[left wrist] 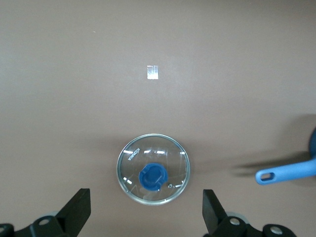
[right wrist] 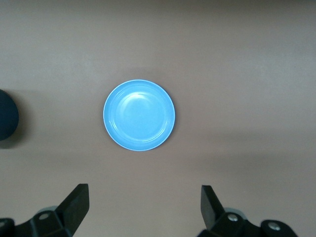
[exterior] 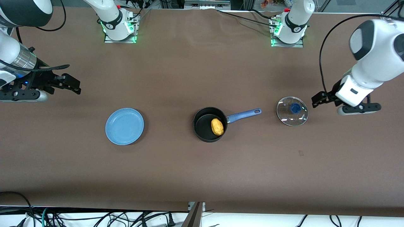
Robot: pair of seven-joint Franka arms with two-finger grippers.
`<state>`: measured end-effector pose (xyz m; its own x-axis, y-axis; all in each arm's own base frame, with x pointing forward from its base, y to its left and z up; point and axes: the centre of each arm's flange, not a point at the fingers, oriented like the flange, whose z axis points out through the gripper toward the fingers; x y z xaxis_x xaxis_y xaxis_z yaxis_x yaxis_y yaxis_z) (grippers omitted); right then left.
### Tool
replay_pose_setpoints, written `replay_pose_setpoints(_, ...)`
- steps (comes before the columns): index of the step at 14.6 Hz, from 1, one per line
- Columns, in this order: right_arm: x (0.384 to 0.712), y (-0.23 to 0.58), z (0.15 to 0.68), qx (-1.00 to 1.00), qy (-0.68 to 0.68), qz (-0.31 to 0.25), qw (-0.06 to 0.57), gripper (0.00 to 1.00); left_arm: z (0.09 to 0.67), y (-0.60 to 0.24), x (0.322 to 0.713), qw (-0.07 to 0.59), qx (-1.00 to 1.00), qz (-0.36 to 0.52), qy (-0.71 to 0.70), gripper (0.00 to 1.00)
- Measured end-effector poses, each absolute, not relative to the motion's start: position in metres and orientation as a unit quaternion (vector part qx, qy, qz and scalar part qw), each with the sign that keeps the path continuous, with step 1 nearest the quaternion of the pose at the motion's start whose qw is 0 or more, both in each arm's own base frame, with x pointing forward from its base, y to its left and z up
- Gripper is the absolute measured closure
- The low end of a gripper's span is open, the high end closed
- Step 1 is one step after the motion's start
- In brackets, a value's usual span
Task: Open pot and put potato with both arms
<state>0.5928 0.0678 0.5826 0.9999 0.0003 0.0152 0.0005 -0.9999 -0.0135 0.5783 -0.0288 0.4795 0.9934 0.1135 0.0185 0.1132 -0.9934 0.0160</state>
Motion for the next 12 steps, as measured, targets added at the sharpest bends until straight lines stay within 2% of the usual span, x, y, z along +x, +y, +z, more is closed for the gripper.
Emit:
replay_pose_setpoints(5, 0.594, 0.065, 0.599, -1.0, 0.002, -0.022, 0.006, 0.0, 0.532, -0.026, 0.598, 0.007, 0.998, -0.016, 0.058, 0.0)
replay_pose_setpoints(12, 0.591, 0.064, 0.596, -1.0, 0.002, -0.006, 0.004, 0.0, 0.537, -0.02, 0.622, 0.01, 1.0, -0.024, 0.015, 0.0)
